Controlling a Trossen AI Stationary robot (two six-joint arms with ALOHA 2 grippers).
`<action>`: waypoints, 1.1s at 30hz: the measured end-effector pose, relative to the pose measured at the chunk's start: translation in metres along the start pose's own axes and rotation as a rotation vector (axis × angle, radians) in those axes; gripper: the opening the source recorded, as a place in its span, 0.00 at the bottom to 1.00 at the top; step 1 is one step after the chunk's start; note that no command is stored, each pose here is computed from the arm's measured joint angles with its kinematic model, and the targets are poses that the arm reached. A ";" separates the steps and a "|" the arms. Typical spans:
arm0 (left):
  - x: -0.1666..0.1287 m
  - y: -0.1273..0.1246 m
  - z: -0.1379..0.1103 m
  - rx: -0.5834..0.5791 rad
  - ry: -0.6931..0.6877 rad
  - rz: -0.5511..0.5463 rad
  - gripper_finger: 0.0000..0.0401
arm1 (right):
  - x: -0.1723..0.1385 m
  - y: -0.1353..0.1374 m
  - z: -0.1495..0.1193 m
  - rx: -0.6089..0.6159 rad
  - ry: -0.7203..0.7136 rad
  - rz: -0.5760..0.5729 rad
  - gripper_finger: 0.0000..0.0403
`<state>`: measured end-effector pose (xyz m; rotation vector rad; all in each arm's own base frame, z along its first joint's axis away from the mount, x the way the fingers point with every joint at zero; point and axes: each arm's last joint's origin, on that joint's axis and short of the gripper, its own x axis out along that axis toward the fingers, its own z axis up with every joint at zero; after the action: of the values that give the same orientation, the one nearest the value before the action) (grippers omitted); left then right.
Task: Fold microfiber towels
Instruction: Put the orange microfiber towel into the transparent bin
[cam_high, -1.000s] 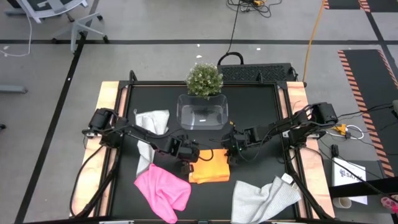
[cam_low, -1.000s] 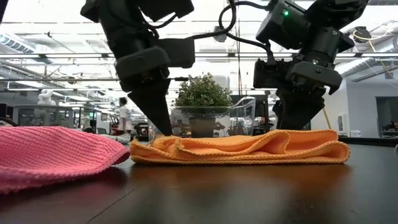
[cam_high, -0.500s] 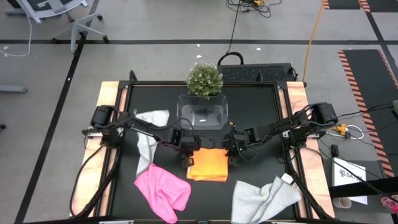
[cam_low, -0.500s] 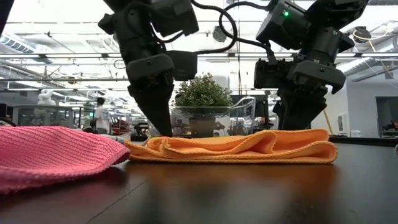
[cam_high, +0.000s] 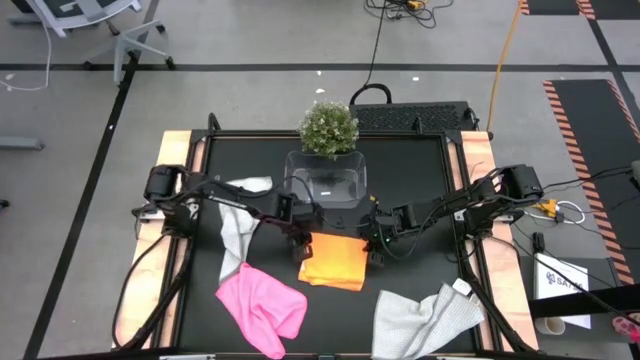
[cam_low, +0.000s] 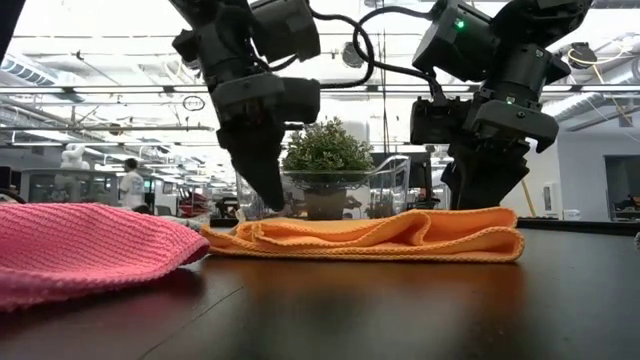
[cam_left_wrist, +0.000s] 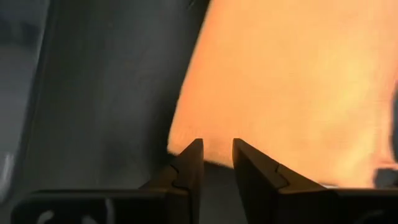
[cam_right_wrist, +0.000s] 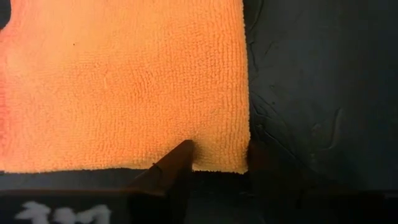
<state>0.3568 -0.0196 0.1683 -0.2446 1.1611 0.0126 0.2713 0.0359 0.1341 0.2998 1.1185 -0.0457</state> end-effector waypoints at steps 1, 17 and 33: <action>0.000 0.000 0.000 0.020 0.000 0.000 0.22 | 0.000 0.000 0.000 0.000 0.002 -0.001 0.36; -0.002 0.005 0.003 0.263 -0.027 0.031 0.22 | 0.000 0.000 0.000 0.063 0.003 -0.001 0.36; -0.001 0.008 0.003 0.230 -0.025 0.129 0.22 | 0.000 0.000 0.000 0.084 0.003 -0.001 0.36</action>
<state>0.3574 -0.0111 0.1691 0.0336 1.1414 -0.0044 0.2710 0.0357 0.1339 0.3741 1.1217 -0.0932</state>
